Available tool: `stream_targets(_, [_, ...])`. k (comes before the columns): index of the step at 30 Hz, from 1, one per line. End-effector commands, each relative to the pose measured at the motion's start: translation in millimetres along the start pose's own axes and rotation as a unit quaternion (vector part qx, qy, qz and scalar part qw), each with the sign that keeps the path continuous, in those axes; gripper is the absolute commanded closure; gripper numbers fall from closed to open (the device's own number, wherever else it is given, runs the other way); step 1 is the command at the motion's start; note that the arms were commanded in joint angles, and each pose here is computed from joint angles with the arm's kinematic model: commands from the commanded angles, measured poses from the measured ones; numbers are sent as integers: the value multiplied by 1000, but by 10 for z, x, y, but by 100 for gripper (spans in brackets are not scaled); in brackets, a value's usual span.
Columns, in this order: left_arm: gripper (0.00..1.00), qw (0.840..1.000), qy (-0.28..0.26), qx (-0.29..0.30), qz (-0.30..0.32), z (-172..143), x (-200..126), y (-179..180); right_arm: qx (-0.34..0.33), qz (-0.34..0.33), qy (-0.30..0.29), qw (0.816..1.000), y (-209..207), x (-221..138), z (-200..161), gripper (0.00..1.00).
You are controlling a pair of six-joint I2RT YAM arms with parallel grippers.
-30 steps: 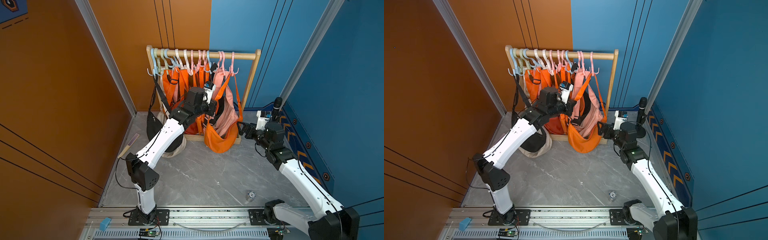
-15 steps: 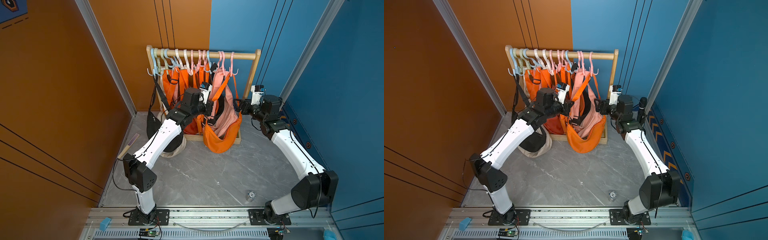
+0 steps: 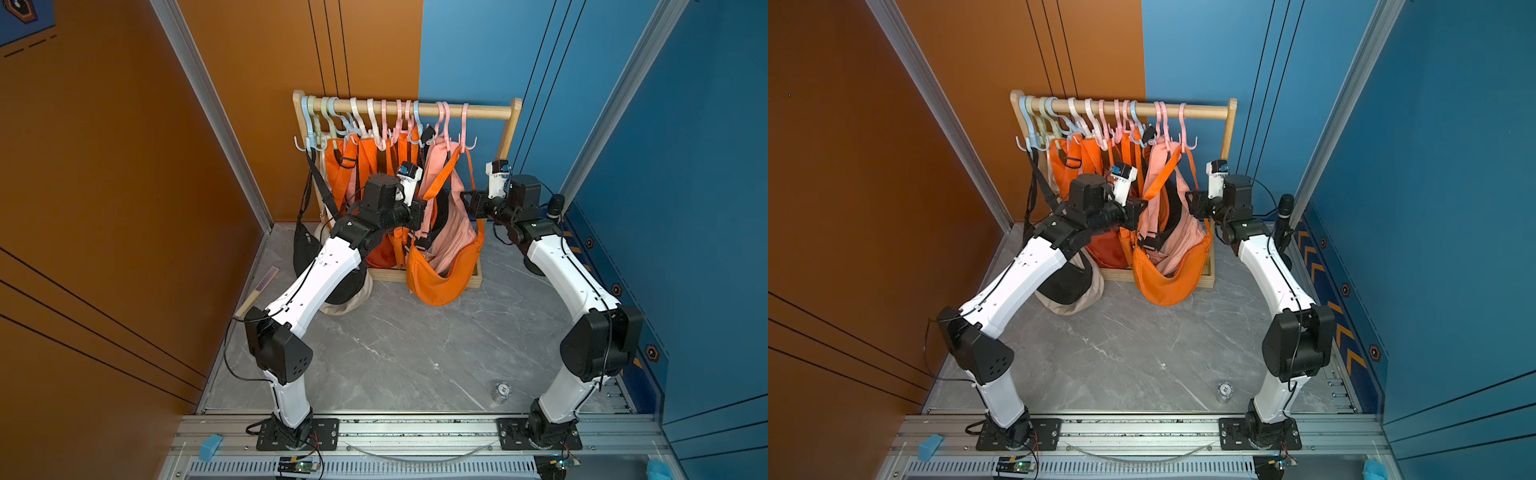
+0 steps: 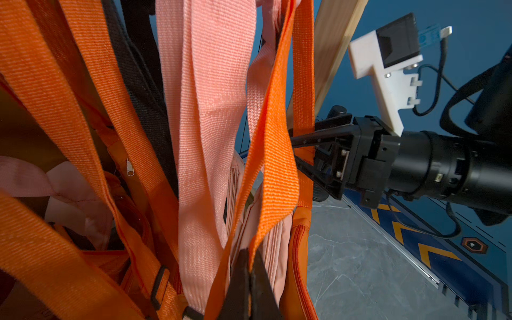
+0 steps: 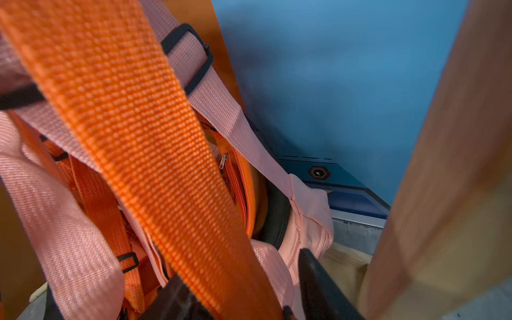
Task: Take the bag off the hook
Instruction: Pick up the bag from the hook.
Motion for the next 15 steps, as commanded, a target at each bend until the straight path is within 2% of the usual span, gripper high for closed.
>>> stream_targets(1, [100,1000,-7,-5,-11,20,41,33,-16,0,-20,1000,-1,-81,196,48])
stream_targets(10, [100,1000,-3,-12,-15,11,107,38,-27,4,-39,999,-9,-29,391,49])
stream_targets(15, [100,1000,-4,-12,-17,13,118,31,-27,8,-39,999,-12,4,399,69])
Point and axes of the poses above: each gripper's point midway between its finger pads, its own x axis out along the fingers, its own y axis along the line the jaws close on, z = x × y, the point moved 8 cm from there along -x, back along the fingers, and after that the axes turned 12 degrees about -x, right-handed, at the moved point
